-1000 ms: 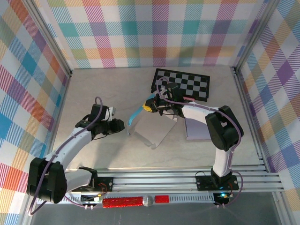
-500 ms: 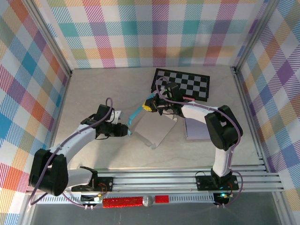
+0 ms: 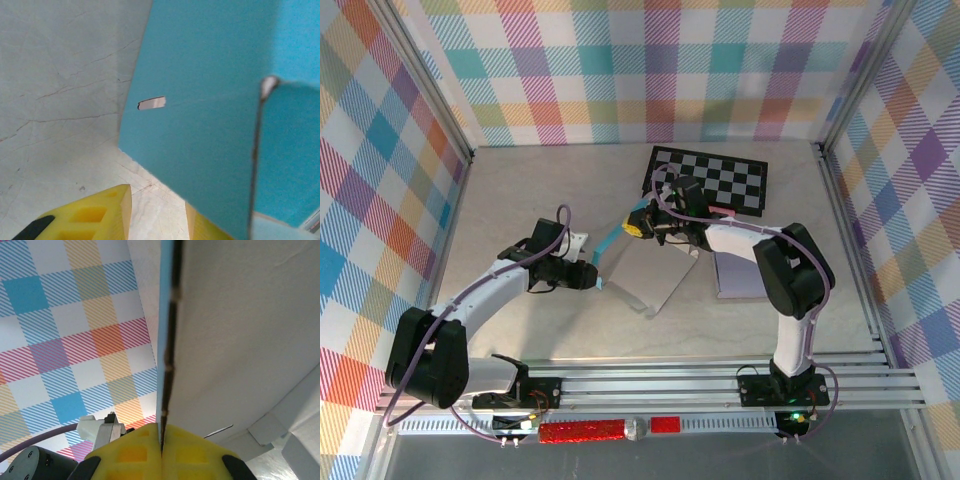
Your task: Fold the paper box
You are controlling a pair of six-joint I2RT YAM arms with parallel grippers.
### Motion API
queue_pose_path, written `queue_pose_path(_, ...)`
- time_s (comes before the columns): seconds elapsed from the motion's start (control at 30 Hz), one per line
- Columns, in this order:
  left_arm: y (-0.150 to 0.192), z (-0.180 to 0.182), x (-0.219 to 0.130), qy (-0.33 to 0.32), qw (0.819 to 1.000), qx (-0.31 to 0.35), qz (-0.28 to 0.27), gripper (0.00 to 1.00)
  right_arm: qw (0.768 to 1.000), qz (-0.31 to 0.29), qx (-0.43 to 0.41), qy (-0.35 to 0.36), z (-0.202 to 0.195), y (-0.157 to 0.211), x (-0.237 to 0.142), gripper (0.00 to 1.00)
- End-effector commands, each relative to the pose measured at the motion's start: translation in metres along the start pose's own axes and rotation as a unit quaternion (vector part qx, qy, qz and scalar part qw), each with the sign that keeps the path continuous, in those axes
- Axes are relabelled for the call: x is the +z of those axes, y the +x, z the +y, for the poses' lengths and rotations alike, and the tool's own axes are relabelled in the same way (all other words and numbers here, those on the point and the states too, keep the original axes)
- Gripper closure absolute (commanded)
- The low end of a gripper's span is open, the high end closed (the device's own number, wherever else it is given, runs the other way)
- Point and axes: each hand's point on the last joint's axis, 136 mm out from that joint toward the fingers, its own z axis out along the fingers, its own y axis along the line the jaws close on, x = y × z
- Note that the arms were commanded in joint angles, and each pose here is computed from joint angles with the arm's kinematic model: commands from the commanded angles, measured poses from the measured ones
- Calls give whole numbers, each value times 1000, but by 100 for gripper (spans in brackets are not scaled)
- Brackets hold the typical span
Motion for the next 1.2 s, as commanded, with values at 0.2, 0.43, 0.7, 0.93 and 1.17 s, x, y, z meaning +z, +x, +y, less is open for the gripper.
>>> queue_pose_path(0.2,-23,2,-1,-22,999,14,-30,78,1000,-18,-4,-14,-10,-6,11,100)
queue_pose_path(0.43,-33,1,-4,-23,998,19,-48,82,1000,-20,1,-16,-9,-7,11,100)
queue_pose_path(0.7,-38,9,-3,-48,997,36,-43,69,1000,-14,9,-13,-9,-5,10,100)
queue_pose_path(0.93,-46,-1,0,-22,997,42,-56,68,1000,-13,10,-10,-15,-3,11,100)
queue_pose_path(1.17,-47,-13,4,-11,997,58,-57,68,1000,-25,8,-15,-13,-8,11,100)
